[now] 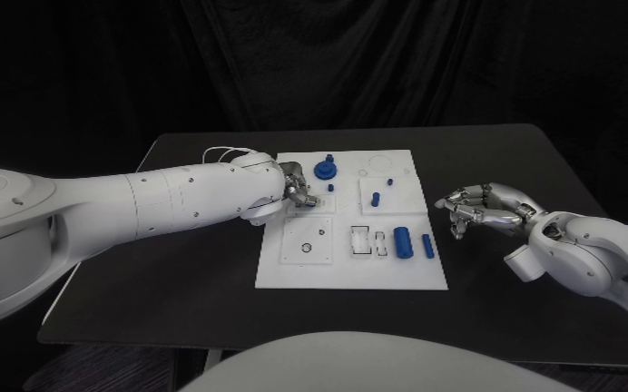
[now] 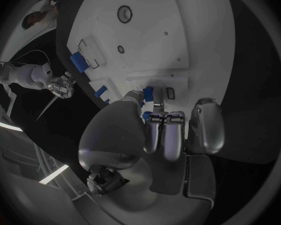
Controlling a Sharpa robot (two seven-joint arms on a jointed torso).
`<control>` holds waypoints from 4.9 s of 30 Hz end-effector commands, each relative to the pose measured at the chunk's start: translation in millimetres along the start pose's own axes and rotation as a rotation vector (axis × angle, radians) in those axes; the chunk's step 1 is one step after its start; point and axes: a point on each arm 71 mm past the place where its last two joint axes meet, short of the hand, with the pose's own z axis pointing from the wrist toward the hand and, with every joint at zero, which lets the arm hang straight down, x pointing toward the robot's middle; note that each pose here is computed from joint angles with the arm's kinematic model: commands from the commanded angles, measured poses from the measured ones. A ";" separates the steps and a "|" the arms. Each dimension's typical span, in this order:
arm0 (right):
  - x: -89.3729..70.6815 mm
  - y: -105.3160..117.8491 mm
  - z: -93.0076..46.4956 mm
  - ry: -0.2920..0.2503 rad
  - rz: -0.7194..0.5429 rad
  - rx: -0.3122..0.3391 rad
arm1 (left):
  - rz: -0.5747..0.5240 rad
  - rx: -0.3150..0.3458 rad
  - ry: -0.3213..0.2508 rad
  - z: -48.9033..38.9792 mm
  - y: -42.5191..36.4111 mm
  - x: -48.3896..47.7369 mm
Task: Assemble the parts on the task board
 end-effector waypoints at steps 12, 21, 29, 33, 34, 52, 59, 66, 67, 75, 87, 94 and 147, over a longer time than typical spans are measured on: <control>1.0 -2.0 -0.8 0.010 0.001 0.017 | -0.021 0.026 -0.025 -3.7 1.0 0.5; 0.3 -2.9 -0.7 0.008 0.001 0.023 | -0.027 0.018 -0.036 -10.5 5.6 -7.1; 0.4 -3.0 -0.1 0.008 0.000 0.025 | -0.043 0.012 0.031 -15.1 -2.2 -25.1; 0.5 -3.1 0.5 0.009 0.000 0.027 | -0.004 0.000 0.118 -16.0 -8.2 -33.5; 0.5 -3.1 0.5 0.009 0.000 0.027 | 0.002 -0.001 0.127 -15.9 -8.9 -34.6; 3.4 -2.6 3.6 0.018 0.000 0.035 | 0.142 -0.100 0.331 7.7 -23.8 -59.2; 5.6 -1.9 5.5 0.026 0.000 0.035 | 0.146 -0.120 0.332 15.6 -30.0 -61.2; 6.4 -1.7 5.8 0.029 0.000 0.036 | 0.143 -0.135 0.337 22.6 -32.2 -55.0; 6.5 -1.8 5.8 0.029 0.000 0.036 | 0.141 -0.136 0.337 23.4 -32.3 -53.7; 6.5 -1.8 5.3 0.028 0.001 0.037 | 0.125 -0.139 0.327 29.6 -34.0 -44.0; 7.0 -1.7 5.1 0.030 0.001 0.037 | 0.108 -0.135 0.308 32.8 -35.4 -39.7; 7.0 -1.8 4.7 0.030 0.002 0.037 | 0.092 -0.132 0.286 34.0 -34.9 -39.2; 6.6 -3.2 5.3 0.037 0.002 0.054 | 0.090 -0.121 0.293 30.5 -33.4 -28.0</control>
